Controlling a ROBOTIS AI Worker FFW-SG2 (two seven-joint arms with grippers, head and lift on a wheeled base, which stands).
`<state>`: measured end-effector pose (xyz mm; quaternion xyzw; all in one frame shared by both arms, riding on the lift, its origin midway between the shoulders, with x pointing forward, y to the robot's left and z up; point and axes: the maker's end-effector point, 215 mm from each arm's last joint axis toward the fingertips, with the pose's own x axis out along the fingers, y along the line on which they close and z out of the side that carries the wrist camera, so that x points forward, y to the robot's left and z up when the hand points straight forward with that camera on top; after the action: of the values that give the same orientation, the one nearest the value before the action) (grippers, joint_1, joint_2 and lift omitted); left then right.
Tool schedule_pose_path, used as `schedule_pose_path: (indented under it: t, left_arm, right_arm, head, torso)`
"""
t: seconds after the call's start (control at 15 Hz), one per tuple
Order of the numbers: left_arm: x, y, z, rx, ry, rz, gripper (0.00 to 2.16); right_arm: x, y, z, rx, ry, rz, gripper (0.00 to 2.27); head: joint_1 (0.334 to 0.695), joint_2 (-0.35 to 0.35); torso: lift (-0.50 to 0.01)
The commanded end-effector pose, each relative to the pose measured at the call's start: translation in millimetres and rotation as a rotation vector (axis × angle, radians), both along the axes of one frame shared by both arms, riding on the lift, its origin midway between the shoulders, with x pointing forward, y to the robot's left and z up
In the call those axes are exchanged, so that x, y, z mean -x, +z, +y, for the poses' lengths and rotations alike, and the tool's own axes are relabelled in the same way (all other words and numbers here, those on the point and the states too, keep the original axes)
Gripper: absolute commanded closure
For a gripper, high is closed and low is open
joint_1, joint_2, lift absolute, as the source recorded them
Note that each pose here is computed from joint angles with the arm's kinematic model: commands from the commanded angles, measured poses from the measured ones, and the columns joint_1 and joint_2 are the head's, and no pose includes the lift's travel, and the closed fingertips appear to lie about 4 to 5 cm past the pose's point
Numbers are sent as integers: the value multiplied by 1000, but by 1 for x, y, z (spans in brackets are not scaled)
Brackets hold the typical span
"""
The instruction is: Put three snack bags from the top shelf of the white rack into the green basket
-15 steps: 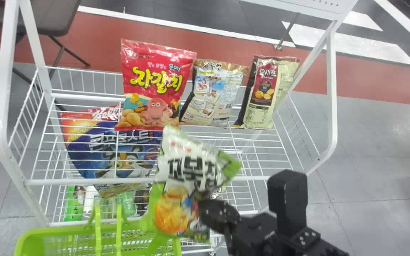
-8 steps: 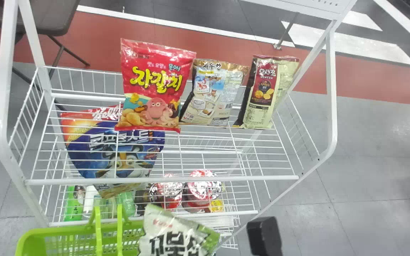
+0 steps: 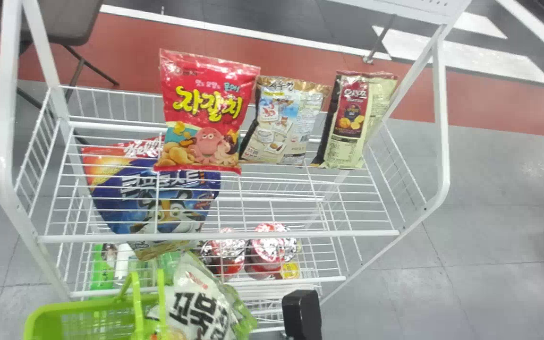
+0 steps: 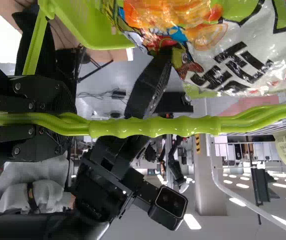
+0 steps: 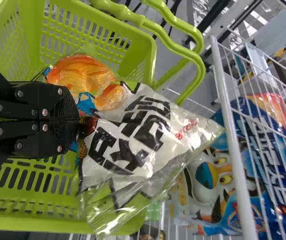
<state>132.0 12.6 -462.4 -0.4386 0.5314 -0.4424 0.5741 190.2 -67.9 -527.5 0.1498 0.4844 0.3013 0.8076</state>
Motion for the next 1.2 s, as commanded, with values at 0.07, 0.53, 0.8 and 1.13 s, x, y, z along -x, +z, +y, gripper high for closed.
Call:
schedule_pose_path:
  t: [0.07,0.53,0.8,1.13]
  left_arm:
    - [-3,-1,0,-2,2,-5,2148]
    - [-9,-2,-1,-5,0,-11,2148]
    - [-7,-3,-4,-8,-7,-9,2148]
    - [-5,-5,-4,-13,-11,-3,2148]
  right_arm:
    - [52,-7,10,-33,65,157,707]
    - [22,0,-60,213,-37,82,43]
    - [-89,55,-74,210,-154,-345,43]
    - [-205,139,-73,110,-263,-760,53]
  head:
    - [695,-239]
    - [695,-350]
    - [695,-350]
    - [695,-342]
  torso:
    - [0]
    - [0]
    - [0]
    - [0]
